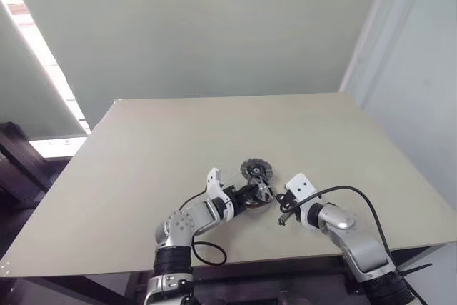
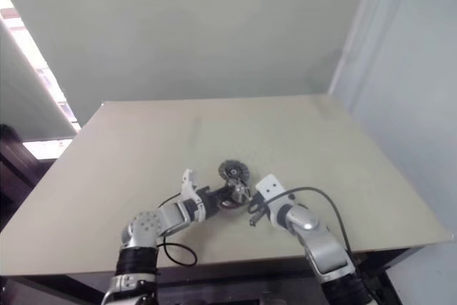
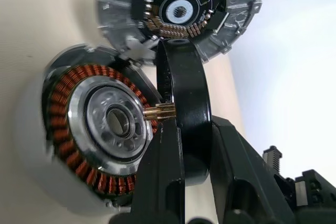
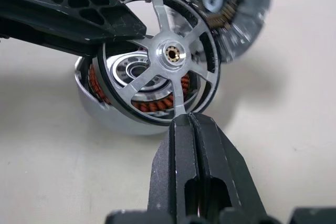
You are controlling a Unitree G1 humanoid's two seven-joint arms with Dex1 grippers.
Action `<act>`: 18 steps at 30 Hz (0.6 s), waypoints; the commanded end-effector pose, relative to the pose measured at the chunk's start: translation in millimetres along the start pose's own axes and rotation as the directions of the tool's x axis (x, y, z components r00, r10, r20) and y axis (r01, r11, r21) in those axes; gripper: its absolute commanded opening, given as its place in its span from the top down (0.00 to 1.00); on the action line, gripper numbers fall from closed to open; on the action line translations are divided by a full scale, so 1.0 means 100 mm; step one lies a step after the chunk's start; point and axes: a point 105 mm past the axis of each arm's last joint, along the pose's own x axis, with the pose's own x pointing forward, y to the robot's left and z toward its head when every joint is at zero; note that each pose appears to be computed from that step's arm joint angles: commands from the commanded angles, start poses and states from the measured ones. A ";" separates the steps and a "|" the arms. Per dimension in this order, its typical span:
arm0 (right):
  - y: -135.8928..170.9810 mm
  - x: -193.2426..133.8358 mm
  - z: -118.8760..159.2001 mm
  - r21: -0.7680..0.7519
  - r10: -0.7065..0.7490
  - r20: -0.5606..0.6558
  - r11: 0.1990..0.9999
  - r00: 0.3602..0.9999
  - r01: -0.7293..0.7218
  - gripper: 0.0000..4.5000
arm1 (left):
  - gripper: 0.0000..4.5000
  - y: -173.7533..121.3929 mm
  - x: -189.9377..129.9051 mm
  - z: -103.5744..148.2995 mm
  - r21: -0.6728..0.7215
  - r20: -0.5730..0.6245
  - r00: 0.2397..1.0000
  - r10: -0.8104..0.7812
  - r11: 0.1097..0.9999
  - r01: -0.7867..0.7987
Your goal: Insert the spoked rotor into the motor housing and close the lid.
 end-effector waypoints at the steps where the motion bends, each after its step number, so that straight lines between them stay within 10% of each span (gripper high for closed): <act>1: -0.03 0.00 0.17 -0.026 -0.002 0.055 1.000 0.998 0.003 1.00 | 0.94 -0.03 -0.02 0.08 0.016 0.036 0.999 -0.005 1.000 0.004; 18: -0.04 -0.01 0.16 -0.025 -0.006 0.050 1.000 0.999 0.008 1.00 | 0.94 -0.10 -0.13 -0.16 0.011 -0.066 0.996 -0.053 0.998 0.054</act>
